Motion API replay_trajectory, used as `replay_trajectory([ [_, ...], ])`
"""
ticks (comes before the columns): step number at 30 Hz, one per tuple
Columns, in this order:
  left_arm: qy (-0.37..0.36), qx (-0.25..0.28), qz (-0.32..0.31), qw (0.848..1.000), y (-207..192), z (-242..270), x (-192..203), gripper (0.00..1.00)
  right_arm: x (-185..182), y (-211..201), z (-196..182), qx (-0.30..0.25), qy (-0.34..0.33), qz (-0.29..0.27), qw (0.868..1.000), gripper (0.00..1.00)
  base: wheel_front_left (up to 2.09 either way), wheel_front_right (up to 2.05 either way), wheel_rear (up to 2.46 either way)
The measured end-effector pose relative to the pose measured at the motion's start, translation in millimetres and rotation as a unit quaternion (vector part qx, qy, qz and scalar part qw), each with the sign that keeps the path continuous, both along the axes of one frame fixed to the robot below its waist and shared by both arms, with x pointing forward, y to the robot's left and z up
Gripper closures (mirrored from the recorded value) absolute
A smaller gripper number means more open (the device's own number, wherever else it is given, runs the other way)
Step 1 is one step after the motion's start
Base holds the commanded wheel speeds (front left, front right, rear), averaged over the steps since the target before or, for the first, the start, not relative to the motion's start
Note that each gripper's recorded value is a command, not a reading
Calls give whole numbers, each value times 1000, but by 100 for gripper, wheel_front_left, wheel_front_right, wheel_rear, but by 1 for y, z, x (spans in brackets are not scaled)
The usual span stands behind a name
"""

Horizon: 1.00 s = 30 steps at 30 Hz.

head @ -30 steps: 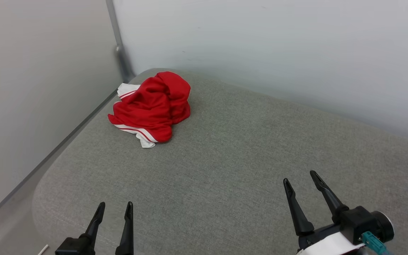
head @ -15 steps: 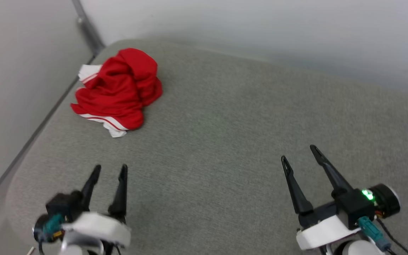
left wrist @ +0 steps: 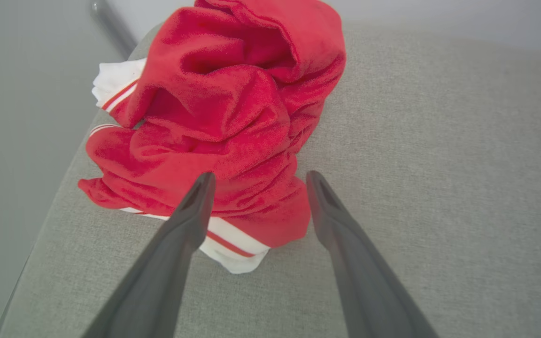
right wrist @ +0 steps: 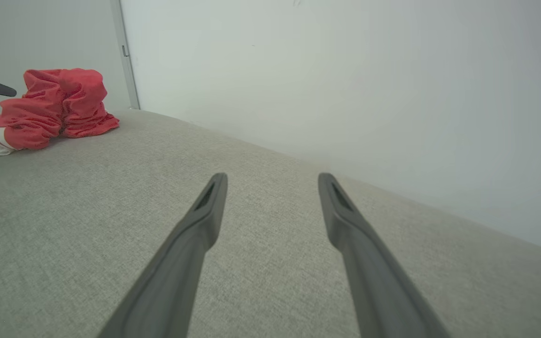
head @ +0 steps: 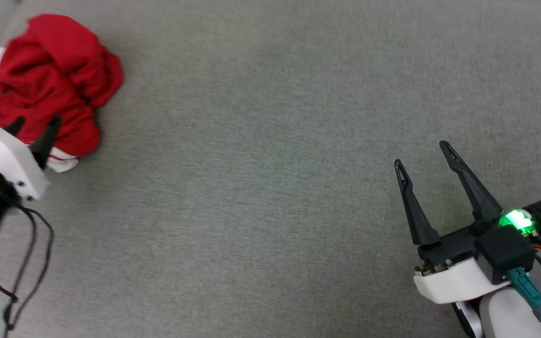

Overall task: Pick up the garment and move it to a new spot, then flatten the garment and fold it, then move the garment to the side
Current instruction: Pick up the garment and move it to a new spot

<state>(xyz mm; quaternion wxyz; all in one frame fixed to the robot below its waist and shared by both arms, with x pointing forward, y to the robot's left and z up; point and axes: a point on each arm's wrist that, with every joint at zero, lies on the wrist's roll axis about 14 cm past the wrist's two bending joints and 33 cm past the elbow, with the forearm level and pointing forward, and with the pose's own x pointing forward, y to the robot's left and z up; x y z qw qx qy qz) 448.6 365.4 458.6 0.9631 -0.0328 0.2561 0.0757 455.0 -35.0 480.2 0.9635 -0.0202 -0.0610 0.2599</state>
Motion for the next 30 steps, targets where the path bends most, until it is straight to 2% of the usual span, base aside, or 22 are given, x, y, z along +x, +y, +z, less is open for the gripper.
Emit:
replay_trajectory([
  [4, 116, -4, -3, 993, 12, -32, 11, 0, 8, -17, -22, -8, 21, -21, 1000, 0, 0, 0, 0],
  [9, 198, -23, -8, 980, 11, -58, 30, 0, 12, -35, -49, -18, 53, -44, 997, 0, 0, 0, 0],
  [15, 274, -47, -6, 961, 10, -89, 33, 0, 14, -47, -70, -25, 77, -60, 995, 0, 0, 0, 0],
  [16, 286, -49, -7, 957, 10, -92, 32, 6, 14, -48, -72, -27, 79, -61, 995, 0, 0, 0, 0],
  [18, 304, -55, -9, 951, 9, -96, 30, 100, 14, -50, -75, -28, 83, -64, 994, 0, 0, 0, 0],
  [21, 308, -65, -12, 949, 5, -97, 30, 100, 15, -51, -77, -29, 84, -66, 994, 0, 0, 0, 0],
  [30, 277, -69, -38, 958, -10, -83, 23, 100, 11, -48, -59, -26, 70, -64, 995, 0, 0, 0, 0],
])
